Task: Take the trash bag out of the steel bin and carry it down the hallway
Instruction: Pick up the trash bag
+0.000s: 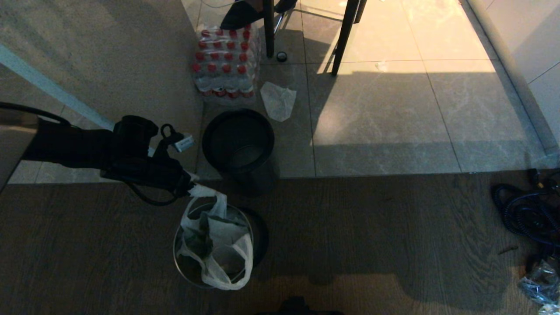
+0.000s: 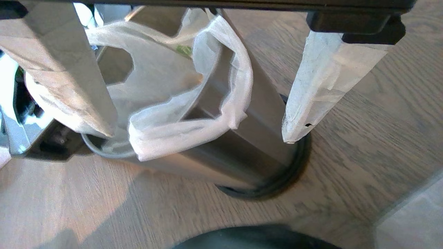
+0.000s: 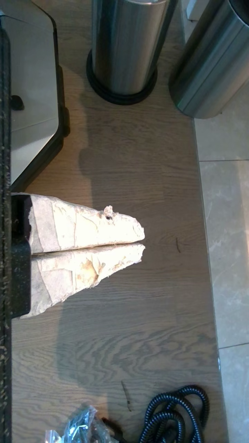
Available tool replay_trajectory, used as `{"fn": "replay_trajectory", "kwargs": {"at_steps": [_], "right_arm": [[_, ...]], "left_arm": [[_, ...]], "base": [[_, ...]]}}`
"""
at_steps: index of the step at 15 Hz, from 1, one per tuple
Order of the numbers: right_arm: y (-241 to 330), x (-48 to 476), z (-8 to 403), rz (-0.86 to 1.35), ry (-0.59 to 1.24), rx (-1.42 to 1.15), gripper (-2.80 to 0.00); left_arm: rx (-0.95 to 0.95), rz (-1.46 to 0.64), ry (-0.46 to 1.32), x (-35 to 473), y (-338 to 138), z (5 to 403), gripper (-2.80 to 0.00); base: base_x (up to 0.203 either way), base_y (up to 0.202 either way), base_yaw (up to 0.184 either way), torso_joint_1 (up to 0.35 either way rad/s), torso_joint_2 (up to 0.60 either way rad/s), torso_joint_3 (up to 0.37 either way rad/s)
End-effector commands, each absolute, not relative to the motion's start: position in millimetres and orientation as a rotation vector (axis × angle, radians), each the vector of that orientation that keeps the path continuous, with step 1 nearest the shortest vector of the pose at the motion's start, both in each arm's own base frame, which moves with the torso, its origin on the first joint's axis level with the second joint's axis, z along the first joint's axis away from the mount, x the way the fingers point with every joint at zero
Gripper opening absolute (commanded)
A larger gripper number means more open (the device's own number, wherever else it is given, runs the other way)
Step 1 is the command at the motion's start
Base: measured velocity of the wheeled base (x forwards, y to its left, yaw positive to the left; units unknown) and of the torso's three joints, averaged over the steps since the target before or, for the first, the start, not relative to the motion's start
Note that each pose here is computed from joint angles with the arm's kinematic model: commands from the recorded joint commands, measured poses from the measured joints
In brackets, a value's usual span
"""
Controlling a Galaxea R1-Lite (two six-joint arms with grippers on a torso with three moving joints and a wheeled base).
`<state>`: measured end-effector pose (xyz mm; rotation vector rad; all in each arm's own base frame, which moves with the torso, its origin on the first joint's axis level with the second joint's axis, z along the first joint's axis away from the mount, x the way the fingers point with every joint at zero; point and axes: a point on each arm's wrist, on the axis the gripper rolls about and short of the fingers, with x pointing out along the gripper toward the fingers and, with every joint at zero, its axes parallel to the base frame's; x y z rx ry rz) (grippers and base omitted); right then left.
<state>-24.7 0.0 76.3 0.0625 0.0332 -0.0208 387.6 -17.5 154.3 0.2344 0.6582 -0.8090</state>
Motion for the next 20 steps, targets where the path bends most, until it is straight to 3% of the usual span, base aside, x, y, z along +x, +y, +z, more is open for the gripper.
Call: {"fn": "replay_trajectory", "kwargs": {"at_steps": [1,8,16,20], "right_arm": [[0.0,-24.9,76.2,-0.021,0.032,0.063,-2.8],[0.0,-24.9,76.2,-0.021,0.032,0.063,-2.8],[0.0,-24.9,76.2,-0.021,0.032,0.063,-2.8],[0.0,-24.9,76.2,-0.021,0.032,0.063,-2.8]], "left_arm": [[0.246,-0.827,0.659,386.5,-20.6,156.2,0.0],[0.234,-0.892,0.781,373.7,-35.6,129.6,0.0],[0.257,-0.848,0.696,402.4,-27.9,134.9,0.0],[0.233,-0.868,0.771,391.9,-29.3,124.4,0.0]], "base": [[0.0,0.0,0.0,0.0,0.0,0.0],[0.0,0.0,0.0,0.0,0.0,0.0],[0.0,0.0,0.0,0.0,0.0,0.0],[0.0,0.0,0.0,0.0,0.0,0.0]]}}
